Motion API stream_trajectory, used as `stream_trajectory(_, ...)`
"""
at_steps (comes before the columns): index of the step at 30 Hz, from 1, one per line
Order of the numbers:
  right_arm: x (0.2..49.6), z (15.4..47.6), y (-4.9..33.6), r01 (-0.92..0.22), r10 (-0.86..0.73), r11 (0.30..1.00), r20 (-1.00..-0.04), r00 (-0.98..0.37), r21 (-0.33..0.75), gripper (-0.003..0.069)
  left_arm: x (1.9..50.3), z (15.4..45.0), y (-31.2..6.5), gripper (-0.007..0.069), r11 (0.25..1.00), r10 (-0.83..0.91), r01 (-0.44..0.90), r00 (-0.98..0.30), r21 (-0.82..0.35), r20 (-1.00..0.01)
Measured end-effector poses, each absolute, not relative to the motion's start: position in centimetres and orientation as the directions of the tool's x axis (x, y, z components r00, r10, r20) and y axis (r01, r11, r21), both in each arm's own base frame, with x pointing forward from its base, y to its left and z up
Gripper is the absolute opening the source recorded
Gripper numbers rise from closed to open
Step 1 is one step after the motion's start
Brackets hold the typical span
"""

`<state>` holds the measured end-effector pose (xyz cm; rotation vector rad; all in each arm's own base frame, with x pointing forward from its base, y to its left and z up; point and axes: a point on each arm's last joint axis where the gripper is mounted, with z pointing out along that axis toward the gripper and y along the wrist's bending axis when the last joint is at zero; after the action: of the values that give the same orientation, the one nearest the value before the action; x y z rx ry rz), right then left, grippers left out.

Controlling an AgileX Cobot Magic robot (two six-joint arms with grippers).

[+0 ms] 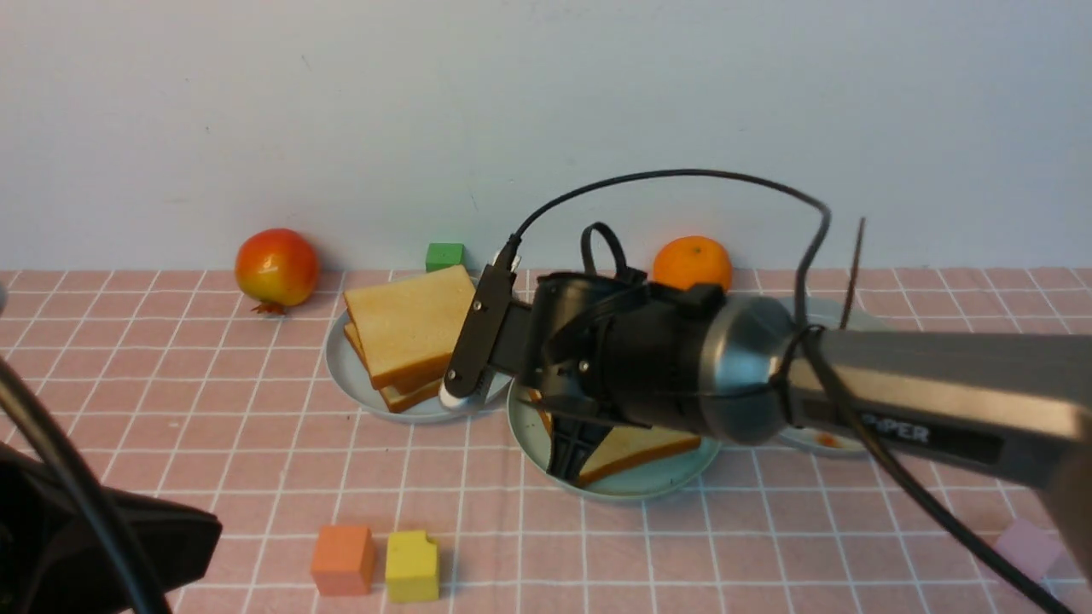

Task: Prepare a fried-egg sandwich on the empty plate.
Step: Use the right arm to place the fried egg on the slice of bread in the middle

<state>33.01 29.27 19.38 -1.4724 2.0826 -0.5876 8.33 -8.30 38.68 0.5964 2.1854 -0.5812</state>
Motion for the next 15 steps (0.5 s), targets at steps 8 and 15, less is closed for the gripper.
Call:
stream_trajectory(8,33.3,18.3,29.5,-0.713,-0.936,0.347,-0.184,-0.299,-0.609,0.0090,8.3,38.7,-8.3,0.0012,0.784,0.224,0.583,-0.587,-0.214,-0.778)
stream_trajectory(15,33.0,18.3,29.7,-0.708,-0.930,0.364,-0.191,-0.315,-0.605,0.0328,8.3,38.7,-8.4,0.0012,0.782,0.222,0.584,-0.591,-0.220,-0.776)
